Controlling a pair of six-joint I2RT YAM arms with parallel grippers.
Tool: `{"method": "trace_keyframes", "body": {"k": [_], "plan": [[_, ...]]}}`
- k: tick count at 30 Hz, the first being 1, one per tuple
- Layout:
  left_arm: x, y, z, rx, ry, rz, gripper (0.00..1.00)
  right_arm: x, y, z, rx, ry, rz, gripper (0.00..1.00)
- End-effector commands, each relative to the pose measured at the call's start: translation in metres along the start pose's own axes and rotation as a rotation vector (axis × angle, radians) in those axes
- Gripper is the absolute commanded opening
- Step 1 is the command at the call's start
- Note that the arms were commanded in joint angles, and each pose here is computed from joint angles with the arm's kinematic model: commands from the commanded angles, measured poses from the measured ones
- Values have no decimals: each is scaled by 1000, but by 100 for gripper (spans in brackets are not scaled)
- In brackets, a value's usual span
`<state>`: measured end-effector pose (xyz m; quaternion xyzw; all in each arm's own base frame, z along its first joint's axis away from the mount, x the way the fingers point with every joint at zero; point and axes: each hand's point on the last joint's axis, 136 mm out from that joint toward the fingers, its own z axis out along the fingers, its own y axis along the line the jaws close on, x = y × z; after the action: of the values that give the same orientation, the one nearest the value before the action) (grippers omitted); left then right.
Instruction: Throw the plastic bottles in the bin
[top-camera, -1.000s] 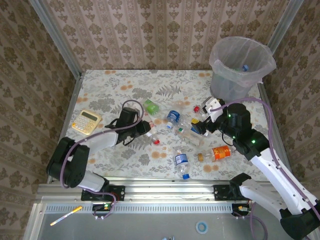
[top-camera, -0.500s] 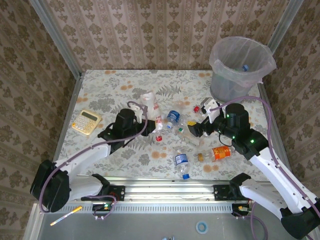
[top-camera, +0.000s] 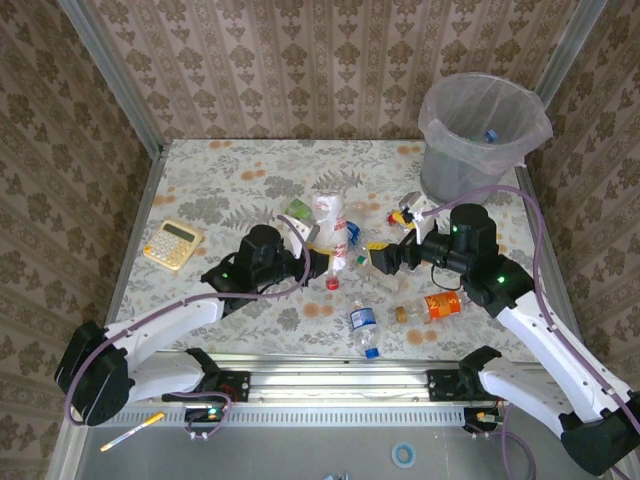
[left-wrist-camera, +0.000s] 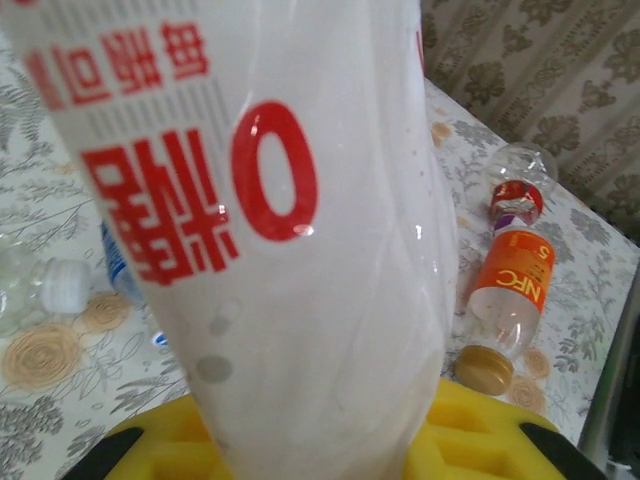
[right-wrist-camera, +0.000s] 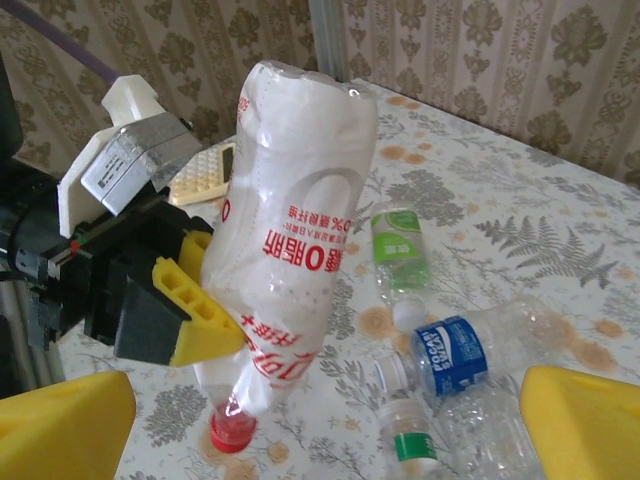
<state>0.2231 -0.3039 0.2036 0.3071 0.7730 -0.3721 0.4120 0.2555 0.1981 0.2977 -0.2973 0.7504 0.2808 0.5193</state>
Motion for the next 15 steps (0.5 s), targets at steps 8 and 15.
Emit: {"method": "trace_keyframes", "body": {"k": [8,15], "plan": [[-44,-45,6,151,-88,119,26,-20,19,6,-126,-59,58,100],[-50,-63,15,216,-93,140,26,-18,20,10,-135,-61,71,100]]}}
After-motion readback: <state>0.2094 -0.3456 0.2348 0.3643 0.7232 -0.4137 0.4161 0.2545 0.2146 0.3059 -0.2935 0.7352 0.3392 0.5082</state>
